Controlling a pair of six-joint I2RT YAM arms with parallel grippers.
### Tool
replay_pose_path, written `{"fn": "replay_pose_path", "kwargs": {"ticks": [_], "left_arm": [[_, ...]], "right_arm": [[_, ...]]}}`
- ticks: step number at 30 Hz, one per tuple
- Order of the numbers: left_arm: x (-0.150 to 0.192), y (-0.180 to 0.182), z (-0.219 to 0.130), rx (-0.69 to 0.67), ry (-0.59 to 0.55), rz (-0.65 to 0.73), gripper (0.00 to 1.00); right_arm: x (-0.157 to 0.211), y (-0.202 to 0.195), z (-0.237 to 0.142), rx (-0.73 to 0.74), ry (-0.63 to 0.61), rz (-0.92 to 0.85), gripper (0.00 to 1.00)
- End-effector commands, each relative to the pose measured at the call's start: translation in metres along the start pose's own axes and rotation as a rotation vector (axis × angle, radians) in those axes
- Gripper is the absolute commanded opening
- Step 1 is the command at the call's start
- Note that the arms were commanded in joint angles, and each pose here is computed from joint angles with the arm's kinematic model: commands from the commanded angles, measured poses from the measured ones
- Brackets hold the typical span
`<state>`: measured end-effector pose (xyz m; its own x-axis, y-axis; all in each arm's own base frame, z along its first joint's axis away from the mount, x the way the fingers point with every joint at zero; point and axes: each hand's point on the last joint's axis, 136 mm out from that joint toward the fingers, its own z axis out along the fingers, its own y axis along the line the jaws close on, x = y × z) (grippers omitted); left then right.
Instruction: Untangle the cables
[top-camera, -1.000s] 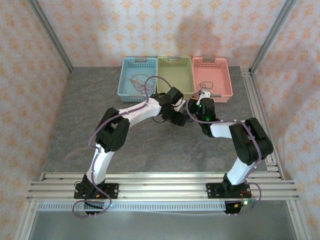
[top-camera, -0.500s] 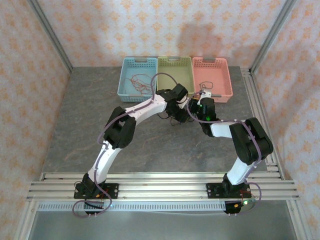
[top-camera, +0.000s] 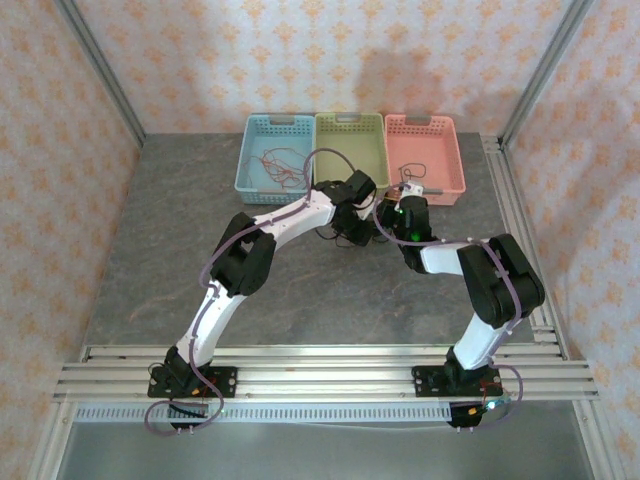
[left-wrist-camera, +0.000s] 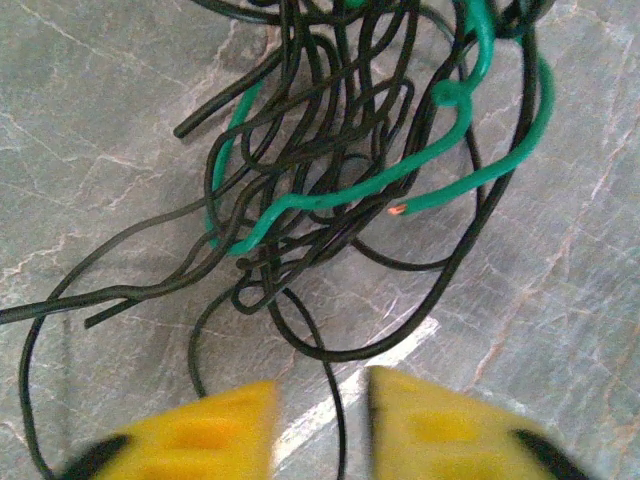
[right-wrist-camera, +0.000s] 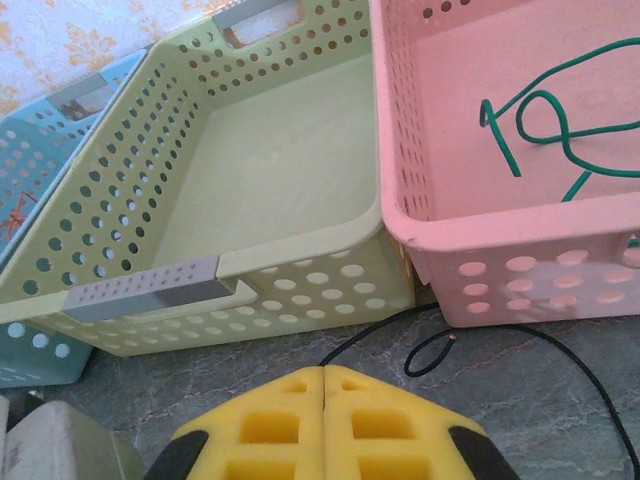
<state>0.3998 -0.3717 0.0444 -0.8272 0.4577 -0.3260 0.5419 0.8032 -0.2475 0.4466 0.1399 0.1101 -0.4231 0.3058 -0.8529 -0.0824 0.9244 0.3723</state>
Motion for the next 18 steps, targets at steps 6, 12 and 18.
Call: {"fn": "replay_pose_path", "kwargs": {"ticks": [6,12,18], "left_arm": [[0.004,0.002,-0.005,-0.034,-0.009,0.035,0.44],[0.001,0.003,-0.013,-0.061,-0.05,0.047,0.07],[-0.011,0.022,-0.051,-0.165,-0.237,0.008,0.0]], "right_arm": [[-0.016,0.015,0.002,-0.04,-0.05,-0.009,0.0],[-0.019,0.013,-0.001,-0.027,-0.065,-0.014,0.0],[-0.025,-0.001,-0.005,0.044,-0.092,-0.024,0.0]]}}
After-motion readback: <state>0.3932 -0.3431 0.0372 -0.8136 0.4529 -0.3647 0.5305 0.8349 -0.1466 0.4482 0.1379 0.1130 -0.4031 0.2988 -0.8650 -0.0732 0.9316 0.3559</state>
